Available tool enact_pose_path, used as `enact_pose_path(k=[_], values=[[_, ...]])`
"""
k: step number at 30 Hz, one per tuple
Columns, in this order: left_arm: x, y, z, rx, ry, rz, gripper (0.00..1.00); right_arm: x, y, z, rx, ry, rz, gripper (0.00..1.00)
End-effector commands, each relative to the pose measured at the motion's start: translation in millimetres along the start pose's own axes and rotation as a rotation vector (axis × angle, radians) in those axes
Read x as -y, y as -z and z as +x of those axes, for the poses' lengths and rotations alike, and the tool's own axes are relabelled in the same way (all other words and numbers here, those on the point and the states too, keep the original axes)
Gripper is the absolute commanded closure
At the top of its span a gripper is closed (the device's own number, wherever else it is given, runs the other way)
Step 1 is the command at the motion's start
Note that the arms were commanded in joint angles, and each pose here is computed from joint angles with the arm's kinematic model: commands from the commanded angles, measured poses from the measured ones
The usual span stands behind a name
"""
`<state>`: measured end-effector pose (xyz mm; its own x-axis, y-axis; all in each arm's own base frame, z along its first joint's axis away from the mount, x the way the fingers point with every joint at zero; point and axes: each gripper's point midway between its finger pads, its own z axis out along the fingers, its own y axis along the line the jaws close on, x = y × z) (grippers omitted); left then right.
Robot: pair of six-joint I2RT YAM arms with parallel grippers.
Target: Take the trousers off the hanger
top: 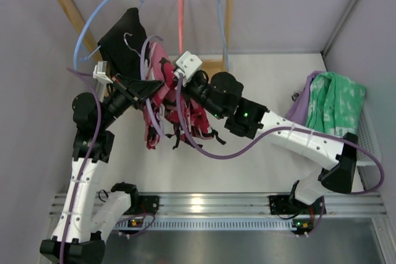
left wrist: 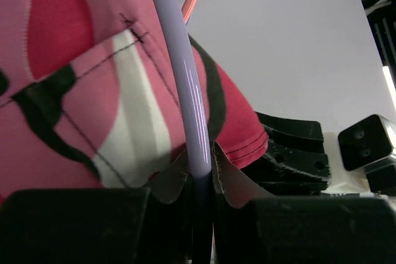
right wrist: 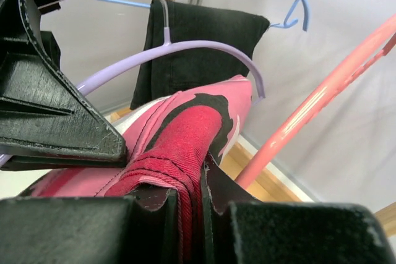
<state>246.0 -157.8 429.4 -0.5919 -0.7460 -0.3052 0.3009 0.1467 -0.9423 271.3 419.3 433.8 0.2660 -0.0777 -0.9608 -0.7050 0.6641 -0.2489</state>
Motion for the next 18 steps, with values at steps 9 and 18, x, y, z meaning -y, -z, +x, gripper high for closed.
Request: enact_pose_path(k=[9,18], values=[[-35.5,3.9,-7.1,0.061,-0.087,-0.093,1.00,95.5,84.2,-211.7,0.547,-0.145,0.207,1.00],[-80.5,6.0,2.4,0.035,-0.066,-0.188,1.00,126.8,127.0,-283.1,0.726,-0.157,0.260,1.00]])
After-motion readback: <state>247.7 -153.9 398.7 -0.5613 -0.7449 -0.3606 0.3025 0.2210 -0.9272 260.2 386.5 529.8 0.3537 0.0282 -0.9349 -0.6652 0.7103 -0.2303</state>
